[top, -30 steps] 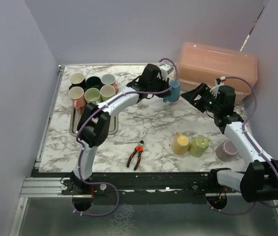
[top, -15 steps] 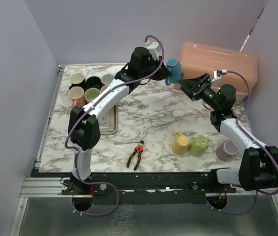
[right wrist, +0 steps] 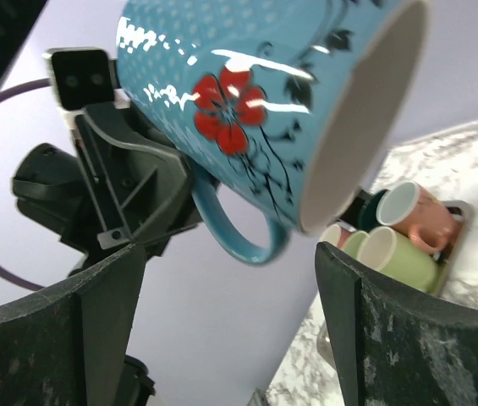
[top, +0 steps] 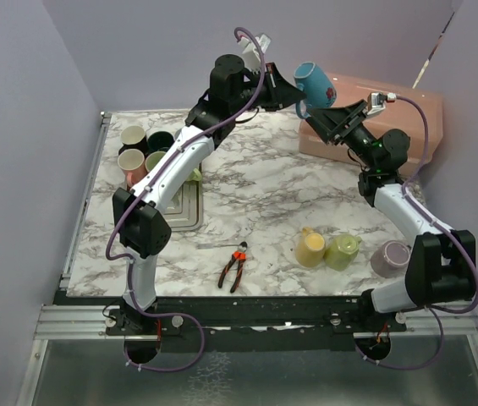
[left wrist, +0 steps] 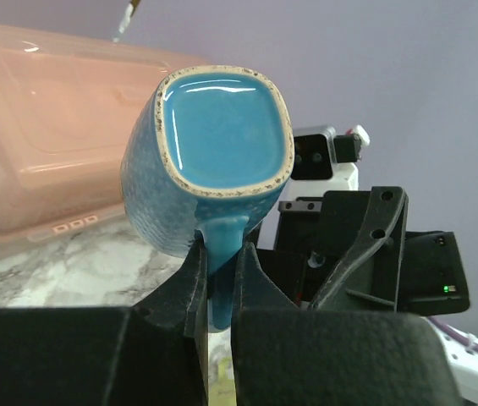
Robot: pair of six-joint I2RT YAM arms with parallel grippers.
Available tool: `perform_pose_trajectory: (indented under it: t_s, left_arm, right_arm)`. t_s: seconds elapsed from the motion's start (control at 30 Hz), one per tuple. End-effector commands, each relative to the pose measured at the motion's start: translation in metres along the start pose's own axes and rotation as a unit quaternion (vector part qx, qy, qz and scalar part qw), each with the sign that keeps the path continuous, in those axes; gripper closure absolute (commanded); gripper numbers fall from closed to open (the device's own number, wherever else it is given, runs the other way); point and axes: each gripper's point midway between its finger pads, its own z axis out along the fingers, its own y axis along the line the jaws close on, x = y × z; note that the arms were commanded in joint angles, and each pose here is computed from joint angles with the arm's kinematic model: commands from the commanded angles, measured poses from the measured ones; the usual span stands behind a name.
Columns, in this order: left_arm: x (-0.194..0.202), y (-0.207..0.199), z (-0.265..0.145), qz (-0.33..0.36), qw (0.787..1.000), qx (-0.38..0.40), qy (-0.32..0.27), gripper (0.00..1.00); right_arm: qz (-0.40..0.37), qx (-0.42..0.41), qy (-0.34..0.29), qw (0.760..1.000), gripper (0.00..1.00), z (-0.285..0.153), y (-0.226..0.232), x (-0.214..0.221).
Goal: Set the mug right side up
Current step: Turn over the cup at the center of the board.
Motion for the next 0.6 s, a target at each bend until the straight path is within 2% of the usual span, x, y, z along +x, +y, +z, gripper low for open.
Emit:
perform_pose_trajectory:
  t_s: [0.0,0.17,0.27,0.47,0.57]
  left_arm:
    - [-0.035,-0.058,-0.014,-0.004,0.995,0.090,-0.038,1.00]
    - [-0.040,-0.069,-0.017,-0.010,0.993,0.111,-0.042,1.00]
    - [-0.039,-0.071,-0.018,-0.017,0.992,0.120,-0.040,1.00]
    - [-0.035,-0.074,-0.021,-0.033,0.989,0.136,-0.038,1.00]
    - [-0.033,-0.073,-0.022,-0.038,0.989,0.137,-0.037,1.00]
  right_arm:
    - [-0.018,-0.089,0.018,0.996,0.16,0.014,0.047,0.002]
    - [0.011,-0.106,0.016,0.994,0.16,0.020,0.053,0.003]
    - [0.021,-0.119,0.014,0.993,0.21,0.022,0.059,0.002]
    - [0.033,-0.139,-0.008,0.990,0.45,0.023,0.067,-0.003]
    - [0.036,-0.150,-0.023,0.988,0.50,0.019,0.069,-0.006]
